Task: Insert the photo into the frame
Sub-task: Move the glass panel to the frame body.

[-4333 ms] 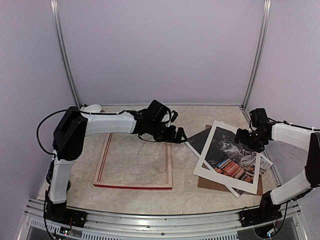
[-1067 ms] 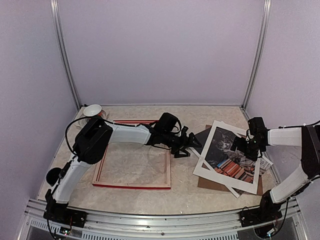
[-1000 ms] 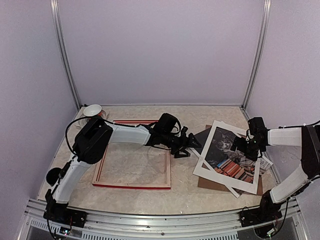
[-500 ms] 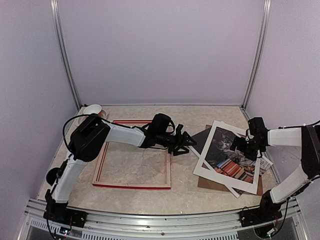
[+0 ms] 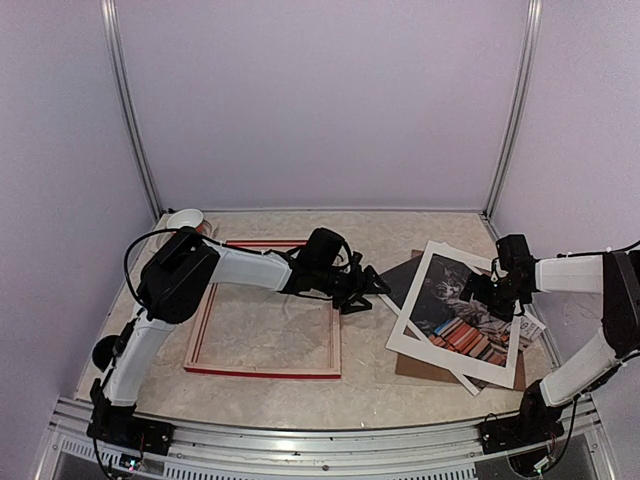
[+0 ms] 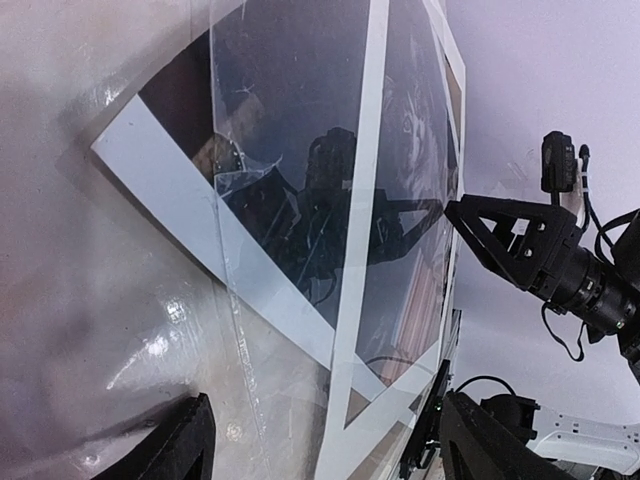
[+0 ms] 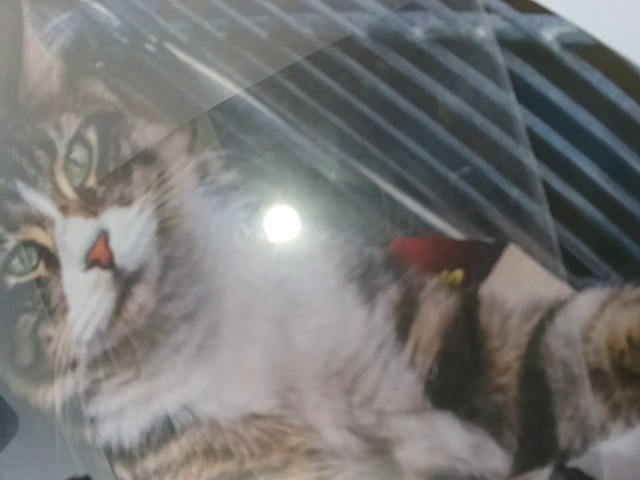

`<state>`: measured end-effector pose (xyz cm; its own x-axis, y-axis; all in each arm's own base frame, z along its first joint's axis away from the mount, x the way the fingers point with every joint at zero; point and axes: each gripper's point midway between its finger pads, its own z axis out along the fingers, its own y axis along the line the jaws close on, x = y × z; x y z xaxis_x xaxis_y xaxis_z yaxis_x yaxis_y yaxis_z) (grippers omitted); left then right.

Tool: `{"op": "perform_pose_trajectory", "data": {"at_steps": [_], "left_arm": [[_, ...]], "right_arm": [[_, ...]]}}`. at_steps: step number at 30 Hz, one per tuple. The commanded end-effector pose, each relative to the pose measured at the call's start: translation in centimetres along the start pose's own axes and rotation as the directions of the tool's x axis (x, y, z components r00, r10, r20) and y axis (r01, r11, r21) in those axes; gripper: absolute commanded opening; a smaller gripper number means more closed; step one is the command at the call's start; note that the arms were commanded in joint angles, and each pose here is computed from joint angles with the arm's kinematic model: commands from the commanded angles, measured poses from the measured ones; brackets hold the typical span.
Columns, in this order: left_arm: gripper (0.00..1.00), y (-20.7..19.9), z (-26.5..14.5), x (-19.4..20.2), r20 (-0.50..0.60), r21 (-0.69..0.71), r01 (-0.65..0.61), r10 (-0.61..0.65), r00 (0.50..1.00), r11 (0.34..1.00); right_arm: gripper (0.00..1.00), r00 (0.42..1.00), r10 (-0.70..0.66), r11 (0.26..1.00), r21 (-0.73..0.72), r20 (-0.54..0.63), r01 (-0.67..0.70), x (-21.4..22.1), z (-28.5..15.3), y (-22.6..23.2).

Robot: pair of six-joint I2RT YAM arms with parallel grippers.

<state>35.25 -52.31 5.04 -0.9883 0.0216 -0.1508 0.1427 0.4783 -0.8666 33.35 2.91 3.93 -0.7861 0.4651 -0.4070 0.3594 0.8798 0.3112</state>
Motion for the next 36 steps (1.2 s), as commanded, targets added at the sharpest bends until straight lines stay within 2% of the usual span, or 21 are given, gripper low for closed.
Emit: {"op": "perform_pose_trajectory", "data": {"at_steps": [1, 14, 22, 26, 32, 34, 36], "left_arm": [[0.77, -0.1, 0.0, -0.1, 0.002, -0.023, 0.002, -0.002, 1.0, 1.0], [0.74, -1.2, 2.0, 1.0, -0.055, 0.03, 0.016, -0.014, 0.998, 0.999], [0.71, -1.3, 1.9, 1.0, -0.044, 0.047, 0.013, -0.011, 0.999, 0.999], [0.6, -2.5, 1.7, 1.0, -0.046, 0.124, 0.023, -0.017, 0.999, 0.992], [0.35, -1.8, 2.0, 1.1, -0.042, 0.124, 0.028, -0.023, 0.999, 0.992], [0.31, -1.6, 2.0, 1.0, -0.039, 0.121, 0.029, -0.024, 0.999, 0.992], [0.2, -1.5, 2.0, 0.9, -0.037, 0.119, 0.03, -0.025, 0.999, 0.992]], "right_arm": [[0.99, 1.0, 0.018, 1.0, -0.002, -0.009, -0.018, 0.2, 0.3, -0.3], [0.99, 1.0, 0.012, 0.998, -0.069, 0.01, -0.011, 0.0, -0.2, 0.9], [0.99, 1.0, 0.003, 0.997, -0.074, -0.001, -0.003, 0.3, 0.1, 1.1], [0.99, 1.0, 0.001, 0.997, -0.077, -0.01, -0.002, 0.6, 0.3, 1.2], [0.99, 1.0, -0.003, 0.997, -0.075, -0.011, 0.002, 0.7, 0.4, 1.1], [0.99, 1.0, -0.005, 0.997, -0.075, -0.012, 0.004, 0.8, 0.3, 1.2], [0.99, 1.0, -0.005, 0.997, -0.074, -0.013, 0.004, 0.8, 0.3, 1.2]]}}
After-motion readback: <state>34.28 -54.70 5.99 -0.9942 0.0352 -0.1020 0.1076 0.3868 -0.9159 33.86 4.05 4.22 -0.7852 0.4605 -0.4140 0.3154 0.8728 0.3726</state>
